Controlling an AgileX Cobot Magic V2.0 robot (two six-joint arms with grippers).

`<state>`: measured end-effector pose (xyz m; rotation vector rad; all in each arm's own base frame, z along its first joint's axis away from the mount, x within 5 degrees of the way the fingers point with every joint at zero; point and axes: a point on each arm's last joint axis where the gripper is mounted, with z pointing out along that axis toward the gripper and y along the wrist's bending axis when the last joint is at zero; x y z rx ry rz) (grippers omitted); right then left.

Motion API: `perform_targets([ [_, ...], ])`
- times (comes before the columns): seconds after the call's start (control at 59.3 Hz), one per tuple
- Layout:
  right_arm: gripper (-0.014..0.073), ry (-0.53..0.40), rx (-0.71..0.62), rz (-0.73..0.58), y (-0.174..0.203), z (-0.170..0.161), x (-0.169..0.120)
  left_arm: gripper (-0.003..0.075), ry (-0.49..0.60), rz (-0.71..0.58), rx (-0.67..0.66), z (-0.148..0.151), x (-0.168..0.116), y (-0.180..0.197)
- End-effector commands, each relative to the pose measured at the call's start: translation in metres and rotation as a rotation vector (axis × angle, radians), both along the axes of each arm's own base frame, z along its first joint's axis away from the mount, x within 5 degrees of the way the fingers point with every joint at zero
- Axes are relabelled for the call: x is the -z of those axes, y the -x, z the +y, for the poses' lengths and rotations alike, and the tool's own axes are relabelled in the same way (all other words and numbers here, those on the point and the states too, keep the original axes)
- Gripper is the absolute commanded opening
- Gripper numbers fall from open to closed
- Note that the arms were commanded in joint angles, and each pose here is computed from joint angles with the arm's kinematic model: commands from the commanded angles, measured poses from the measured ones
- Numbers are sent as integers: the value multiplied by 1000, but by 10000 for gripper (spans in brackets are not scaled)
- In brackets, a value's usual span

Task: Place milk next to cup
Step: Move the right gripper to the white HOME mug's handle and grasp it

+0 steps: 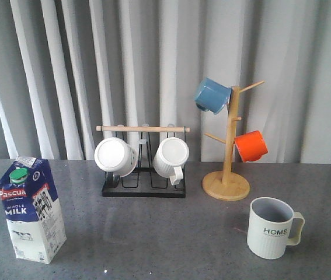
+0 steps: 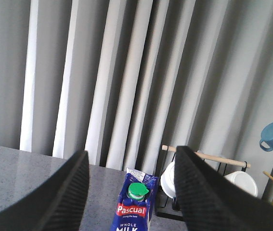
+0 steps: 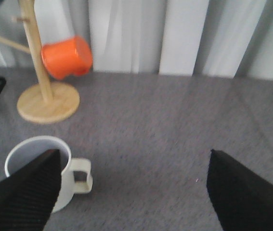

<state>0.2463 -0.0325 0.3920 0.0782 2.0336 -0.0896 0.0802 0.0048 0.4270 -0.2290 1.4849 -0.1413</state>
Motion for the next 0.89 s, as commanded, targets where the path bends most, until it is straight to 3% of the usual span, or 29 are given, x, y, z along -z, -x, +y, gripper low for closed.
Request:
perform_targets([
  [0.0, 592, -32, -26, -13, -14, 1, 7, 391, -5, -81, -4, 0, -14, 1],
  [0.169, 592, -87, -54, 114, -31, 3, 60, 391, -5, -81, -4, 0, -14, 1],
  [0.388, 592, -87, -45, 156, -43, 0, 110, 391, -5, -81, -4, 0, -14, 1],
  [0.573, 592, -43, -94, 180, -60, 0, 131, 391, -6, -81, -4, 0, -14, 1],
  [0.877, 584, -53, -117, 166, -73, 0, 147, 391, -5, -79, -4, 0, -14, 1],
])
